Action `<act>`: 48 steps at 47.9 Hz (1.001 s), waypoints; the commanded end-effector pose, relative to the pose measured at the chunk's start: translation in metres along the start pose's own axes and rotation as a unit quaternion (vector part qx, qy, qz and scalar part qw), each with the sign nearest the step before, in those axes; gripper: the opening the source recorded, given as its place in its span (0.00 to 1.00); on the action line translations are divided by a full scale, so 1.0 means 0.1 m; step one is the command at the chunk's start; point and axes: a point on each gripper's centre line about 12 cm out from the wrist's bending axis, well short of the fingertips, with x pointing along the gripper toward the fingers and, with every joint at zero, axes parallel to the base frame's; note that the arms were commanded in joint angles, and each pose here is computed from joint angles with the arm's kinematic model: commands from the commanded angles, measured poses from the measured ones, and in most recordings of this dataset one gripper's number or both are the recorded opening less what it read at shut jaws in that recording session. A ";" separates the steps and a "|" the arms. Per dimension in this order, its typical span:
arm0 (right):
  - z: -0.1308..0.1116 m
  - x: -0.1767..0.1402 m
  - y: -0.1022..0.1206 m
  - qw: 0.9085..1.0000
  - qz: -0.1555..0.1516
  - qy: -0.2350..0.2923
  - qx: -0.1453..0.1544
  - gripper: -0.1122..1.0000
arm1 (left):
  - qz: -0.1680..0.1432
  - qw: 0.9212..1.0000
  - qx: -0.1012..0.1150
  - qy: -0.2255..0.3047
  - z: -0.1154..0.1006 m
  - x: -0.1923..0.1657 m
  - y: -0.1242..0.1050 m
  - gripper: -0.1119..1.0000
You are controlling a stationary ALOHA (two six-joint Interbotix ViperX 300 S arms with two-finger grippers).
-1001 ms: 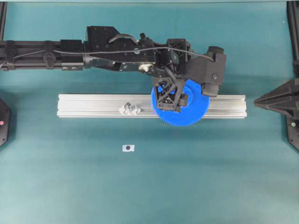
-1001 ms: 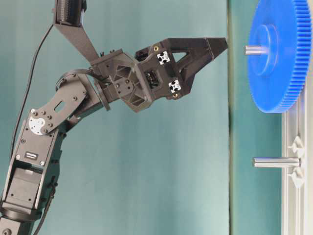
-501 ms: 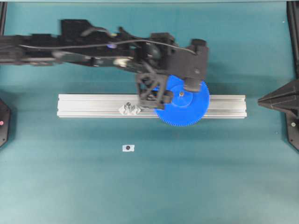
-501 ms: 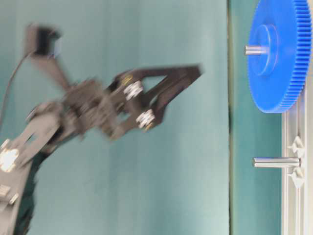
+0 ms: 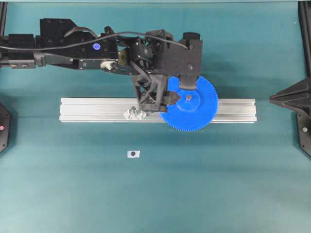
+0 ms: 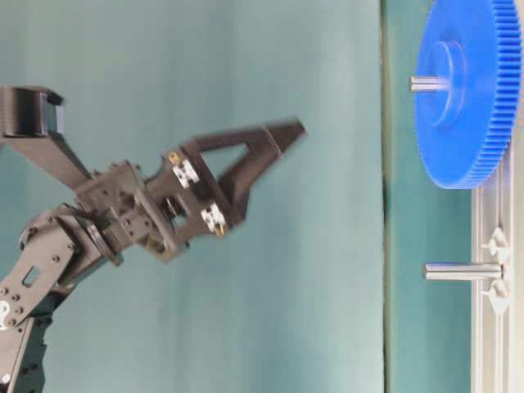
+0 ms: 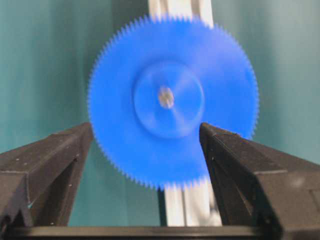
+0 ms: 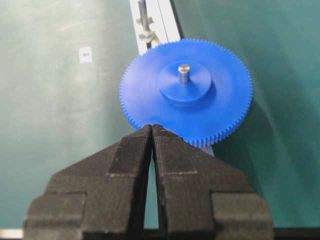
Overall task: Insert the large gear onto the shaft.
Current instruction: 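Align the gear's center hole with the right shaft and lower it, then push the gear down onto the shaft and open the left gripper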
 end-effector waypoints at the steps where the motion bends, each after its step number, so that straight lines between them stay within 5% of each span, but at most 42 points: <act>1: 0.07 -0.01 0.00 1.000 0.000 -0.009 0.004 0.21 | 0.011 0.999 0.000 -0.033 0.19 -0.13 0.07 0.83; 8: 0.07 -0.01 0.00 1.000 0.000 -0.009 0.004 0.21 | 0.012 0.999 0.001 -0.041 0.29 -0.21 0.08 0.71; 14: 0.07 -0.01 0.00 1.000 -0.001 -0.009 0.004 0.21 | 0.009 0.999 0.002 -0.037 0.28 -0.19 0.05 0.49; 24: 0.06 0.00 0.00 1.000 -0.001 -0.008 0.004 0.21 | -0.019 0.999 0.008 0.039 -0.14 0.41 -0.17 0.13; 34: 0.06 0.00 0.00 1.000 0.000 -0.008 0.004 0.21 | -0.019 0.999 0.013 0.036 -0.11 0.57 -0.17 0.11; 48: 0.06 0.00 0.00 1.000 0.000 -0.008 0.004 0.21 | 0.006 0.999 0.025 -0.039 0.59 -0.26 0.07 0.11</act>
